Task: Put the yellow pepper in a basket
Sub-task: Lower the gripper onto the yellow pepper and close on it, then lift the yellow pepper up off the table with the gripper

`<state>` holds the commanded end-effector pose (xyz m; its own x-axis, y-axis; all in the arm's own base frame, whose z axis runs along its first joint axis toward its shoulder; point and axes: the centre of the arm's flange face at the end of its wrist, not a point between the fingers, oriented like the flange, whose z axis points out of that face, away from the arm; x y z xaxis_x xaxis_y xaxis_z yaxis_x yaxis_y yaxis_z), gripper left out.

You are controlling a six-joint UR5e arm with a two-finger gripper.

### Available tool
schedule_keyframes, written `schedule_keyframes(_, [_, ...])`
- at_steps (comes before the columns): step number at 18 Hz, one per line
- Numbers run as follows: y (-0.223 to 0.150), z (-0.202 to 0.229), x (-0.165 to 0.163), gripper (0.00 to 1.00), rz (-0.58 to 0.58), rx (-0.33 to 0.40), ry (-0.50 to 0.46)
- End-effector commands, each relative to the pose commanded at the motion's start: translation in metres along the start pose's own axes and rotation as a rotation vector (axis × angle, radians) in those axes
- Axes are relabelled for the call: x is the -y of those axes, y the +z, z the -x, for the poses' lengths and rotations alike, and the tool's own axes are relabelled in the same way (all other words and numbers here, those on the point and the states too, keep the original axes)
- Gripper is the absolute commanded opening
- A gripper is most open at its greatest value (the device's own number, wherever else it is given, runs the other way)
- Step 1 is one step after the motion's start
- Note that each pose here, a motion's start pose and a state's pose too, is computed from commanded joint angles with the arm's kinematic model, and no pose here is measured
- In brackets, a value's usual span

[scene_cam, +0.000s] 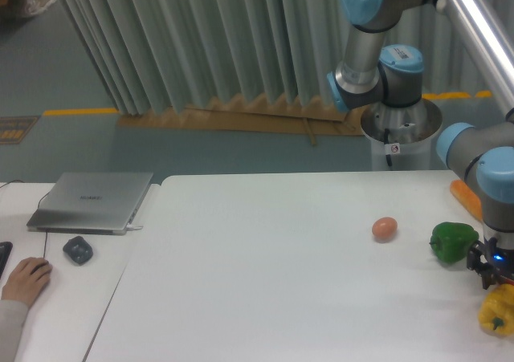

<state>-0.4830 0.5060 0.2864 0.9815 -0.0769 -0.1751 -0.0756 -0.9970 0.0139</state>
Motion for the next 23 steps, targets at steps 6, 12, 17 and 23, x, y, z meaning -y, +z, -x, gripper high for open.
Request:
schedule_keyframes(6, [0.011, 0.000, 0.002, 1.00, 0.007, -0.010, 0.004])
schedule_keyframes(12, [0.012, -0.007, 0.006, 0.46, 0.009, -0.018, 0.027])
schedule_keyframes(17, [0.000, -0.009, 0.007, 0.45, -0.004, -0.012, 0.033])
schedule_keyframes(23, [-0.051, -0.029, 0.002, 0.45, 0.000, -0.037, 0.054])
